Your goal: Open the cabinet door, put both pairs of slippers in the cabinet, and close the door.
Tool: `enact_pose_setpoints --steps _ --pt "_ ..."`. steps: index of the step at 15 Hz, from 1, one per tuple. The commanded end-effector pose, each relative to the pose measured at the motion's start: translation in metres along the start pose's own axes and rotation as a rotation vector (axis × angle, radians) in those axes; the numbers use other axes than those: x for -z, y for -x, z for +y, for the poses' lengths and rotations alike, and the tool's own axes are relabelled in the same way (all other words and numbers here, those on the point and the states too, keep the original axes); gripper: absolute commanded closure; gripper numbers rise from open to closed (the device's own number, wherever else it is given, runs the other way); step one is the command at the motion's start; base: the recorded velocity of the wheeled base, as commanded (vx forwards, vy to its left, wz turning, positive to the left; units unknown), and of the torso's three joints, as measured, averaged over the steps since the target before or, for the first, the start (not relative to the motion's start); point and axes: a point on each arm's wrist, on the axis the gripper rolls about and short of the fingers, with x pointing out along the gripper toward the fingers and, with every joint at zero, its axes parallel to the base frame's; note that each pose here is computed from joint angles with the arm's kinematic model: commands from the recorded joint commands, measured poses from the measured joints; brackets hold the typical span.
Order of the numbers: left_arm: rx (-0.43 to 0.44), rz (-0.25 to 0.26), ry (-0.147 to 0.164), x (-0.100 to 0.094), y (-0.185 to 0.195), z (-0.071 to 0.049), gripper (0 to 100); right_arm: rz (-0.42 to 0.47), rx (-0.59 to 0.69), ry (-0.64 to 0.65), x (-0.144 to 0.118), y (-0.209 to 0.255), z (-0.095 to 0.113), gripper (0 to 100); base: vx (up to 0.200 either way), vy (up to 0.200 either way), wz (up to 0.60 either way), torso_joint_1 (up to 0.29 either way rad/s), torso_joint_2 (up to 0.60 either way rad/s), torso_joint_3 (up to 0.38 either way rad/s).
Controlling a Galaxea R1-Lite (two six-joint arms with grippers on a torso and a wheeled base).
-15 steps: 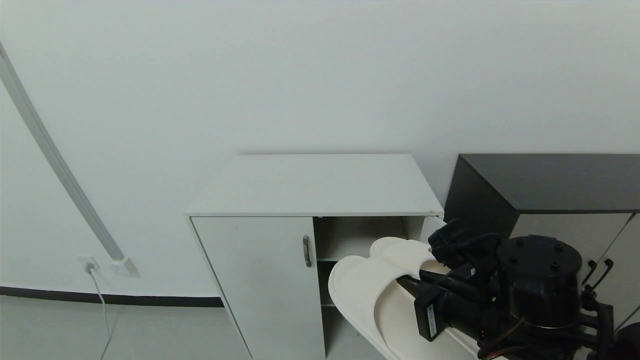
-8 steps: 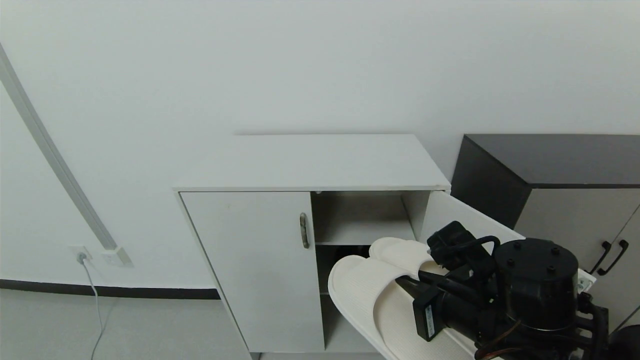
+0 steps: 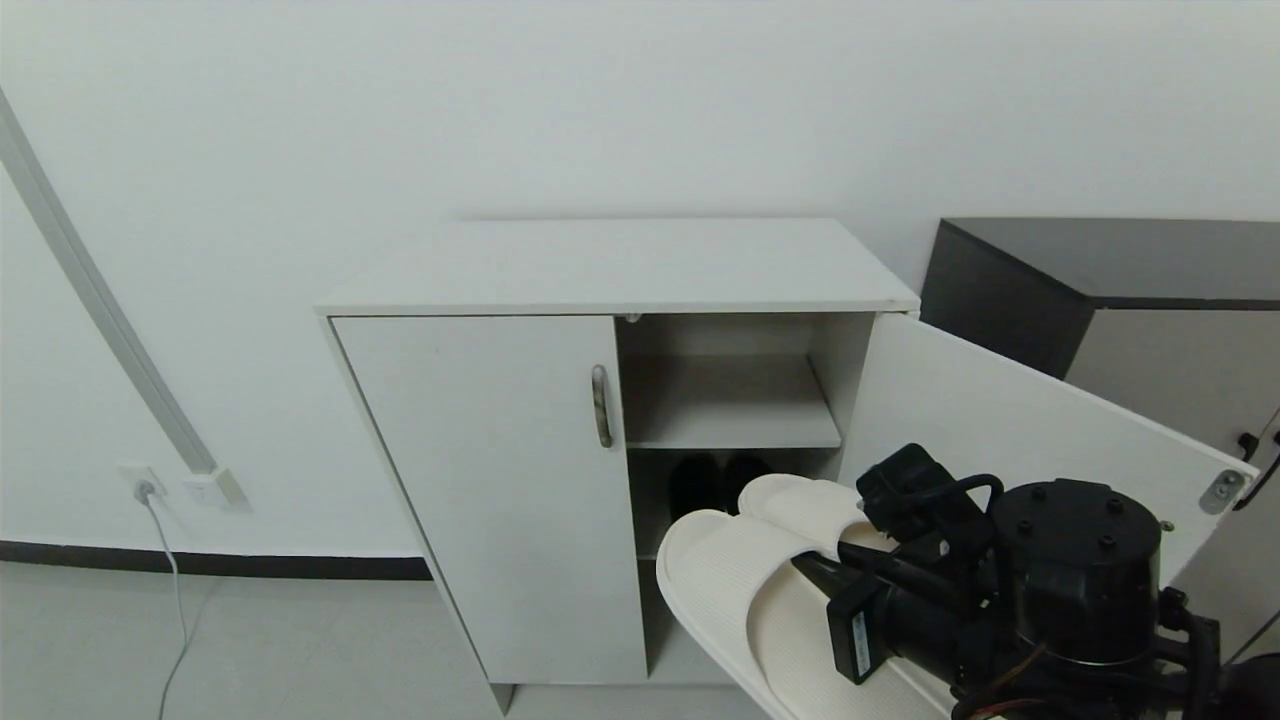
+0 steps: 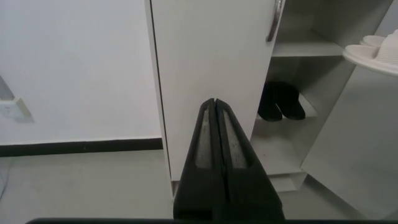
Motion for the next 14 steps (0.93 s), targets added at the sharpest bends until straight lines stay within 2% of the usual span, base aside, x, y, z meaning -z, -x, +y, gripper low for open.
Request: enact_pose_setpoints --steps 1,7,11,14 --pt "0.002 0.001 0.001 0.0 -0.0001 0.0 100 0.004 -0.001 0.001 0.0014 -0.0002 0.0002 100 0.0 0.0 0.0 -0.144 0.47 0.334" --pt "0.0 0.003 0.001 0.0001 -0.0001 0.0 100 0.016 0.0 0.004 0.0044 -0.0021 0.0004 100 0.0 0.0 0.0 -0.117 0.46 0.351" --pt "0.0 0.003 0.001 0.0001 -0.0001 0.0 100 0.019 0.0 0.004 0.0051 -0.0027 0.0005 100 0.0 0.0 0.0 -0.044 0.44 0.389" --pt "0.002 0.001 0.001 0.0 -0.0001 0.0 100 0.02 0.0 0.005 0.0054 -0.003 0.0006 100 0.0 0.0 0.0 -0.002 0.09 0.085"
